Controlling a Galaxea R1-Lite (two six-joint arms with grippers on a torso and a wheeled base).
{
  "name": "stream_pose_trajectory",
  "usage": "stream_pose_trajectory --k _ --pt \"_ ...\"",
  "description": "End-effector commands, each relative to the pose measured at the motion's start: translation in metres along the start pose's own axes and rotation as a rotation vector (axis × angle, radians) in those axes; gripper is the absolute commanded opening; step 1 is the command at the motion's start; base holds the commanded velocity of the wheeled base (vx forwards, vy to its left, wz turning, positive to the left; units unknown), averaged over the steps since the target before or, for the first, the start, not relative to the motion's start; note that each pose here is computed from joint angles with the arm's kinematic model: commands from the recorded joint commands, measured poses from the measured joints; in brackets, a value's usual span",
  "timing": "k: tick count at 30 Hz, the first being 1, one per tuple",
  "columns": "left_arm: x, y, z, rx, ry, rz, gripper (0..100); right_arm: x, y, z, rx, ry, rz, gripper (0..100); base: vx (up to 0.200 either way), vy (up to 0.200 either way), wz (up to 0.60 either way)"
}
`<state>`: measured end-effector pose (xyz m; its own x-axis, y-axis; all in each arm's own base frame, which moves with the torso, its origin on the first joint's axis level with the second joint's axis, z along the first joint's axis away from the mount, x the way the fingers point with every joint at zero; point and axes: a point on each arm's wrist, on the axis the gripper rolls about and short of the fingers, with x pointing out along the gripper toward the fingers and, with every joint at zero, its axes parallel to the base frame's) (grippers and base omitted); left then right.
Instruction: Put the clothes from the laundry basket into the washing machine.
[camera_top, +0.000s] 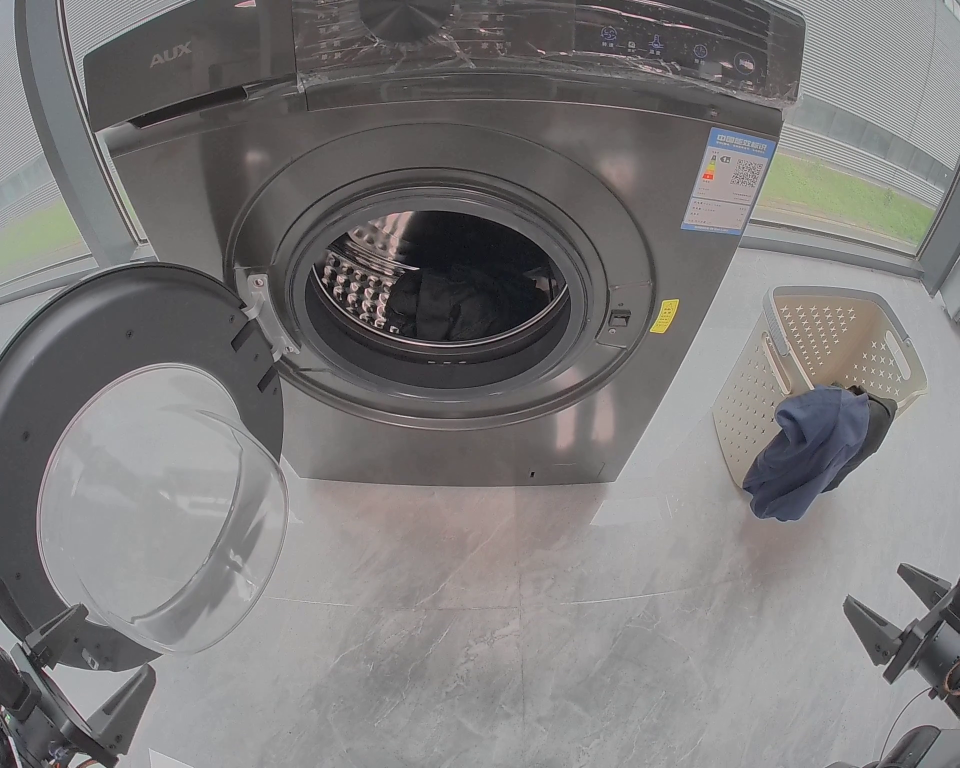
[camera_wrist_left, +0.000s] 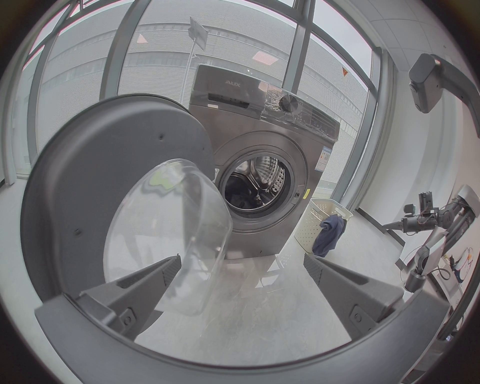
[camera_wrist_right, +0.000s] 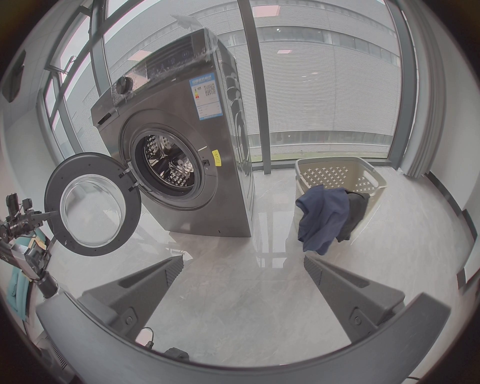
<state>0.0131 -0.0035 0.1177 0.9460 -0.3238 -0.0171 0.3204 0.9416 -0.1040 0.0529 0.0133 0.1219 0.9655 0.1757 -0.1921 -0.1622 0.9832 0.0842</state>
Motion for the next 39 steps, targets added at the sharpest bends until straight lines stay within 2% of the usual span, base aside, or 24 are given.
stream_pose_trajectory --k 1,6,9,13,15,16,17,20,21,23,26,28,32,35,39 --pt "-0.023 0.002 -0.015 -0.005 -0.098 0.047 100 -0.037 -0.007 -0.017 0.016 -0.146 -0.047 100 0.0 0.0 0.0" --pt "-0.028 0.002 -0.021 -0.001 -0.121 0.12 100 -0.047 -0.008 -0.027 0.018 -0.168 -0.065 100 0.0 0.0 0.0" --pt "-0.029 0.002 -0.026 0.009 -0.087 0.173 100 -0.051 -0.009 -0.032 0.018 -0.169 -0.094 100 0.0 -0.133 0.0" --pt "-0.029 0.003 -0.029 -0.002 -0.068 0.217 100 -0.057 -0.008 -0.039 0.021 -0.189 -0.112 100 0.0 -0.2 0.0" --pt "-0.029 0.003 -0.029 0.011 -0.063 0.231 100 -0.06 -0.009 -0.046 0.02 -0.187 -0.114 100 0.0 -0.2 0.0" --pt "-0.029 0.003 -0.029 0.021 -0.062 0.253 100 -0.061 -0.009 -0.051 0.025 -0.171 -0.115 100 0.0 -0.2 0.0" --pt "-0.029 0.002 -0.029 0.042 -0.062 0.283 100 -0.061 -0.009 -0.052 0.028 -0.164 -0.114 100 0.0 0.0 0.0" --pt "-0.029 0.0 -0.031 0.143 -0.035 0.337 100 -0.061 -0.009 -0.051 0.029 -0.172 -0.124 100 0.0 0.0 0.0" --pt "-0.029 0.0 -0.033 0.146 -0.018 0.347 100 -0.061 -0.009 -0.051 0.026 -0.172 -0.129 100 0.0 0.0 0.0" --pt "-0.029 0.0 -0.034 0.138 -0.011 0.351 100 -0.061 -0.009 -0.051 0.022 -0.167 -0.136 100 0.0 0.0 0.0" --pt "-0.029 0.001 -0.035 0.099 -0.006 0.364 100 -0.062 -0.009 -0.051 0.026 -0.179 -0.209 100 0.0 0.0 0.0" --pt "-0.029 0.001 -0.036 0.089 -0.002 0.367 100 -0.063 -0.007 -0.05 0.019 -0.191 -0.238 100 0.0 0.0 0.0" --pt "-0.029 0.0 -0.036 0.08 0.001 0.343 100 -0.065 -0.004 -0.053 -0.007 -0.211 -0.186 100 0.0 0.0 0.0" --pt "-0.029 0.0 -0.041 0.059 0.059 0.303 100 -0.064 -0.005 -0.057 -0.014 -0.18 -0.229 100 0.0 0.0 0.0" --pt "-0.029 0.0 -0.041 0.07 0.048 0.306 100 -0.064 -0.006 -0.057 -0.013 -0.175 -0.237 100 0.0 0.0 0.0"
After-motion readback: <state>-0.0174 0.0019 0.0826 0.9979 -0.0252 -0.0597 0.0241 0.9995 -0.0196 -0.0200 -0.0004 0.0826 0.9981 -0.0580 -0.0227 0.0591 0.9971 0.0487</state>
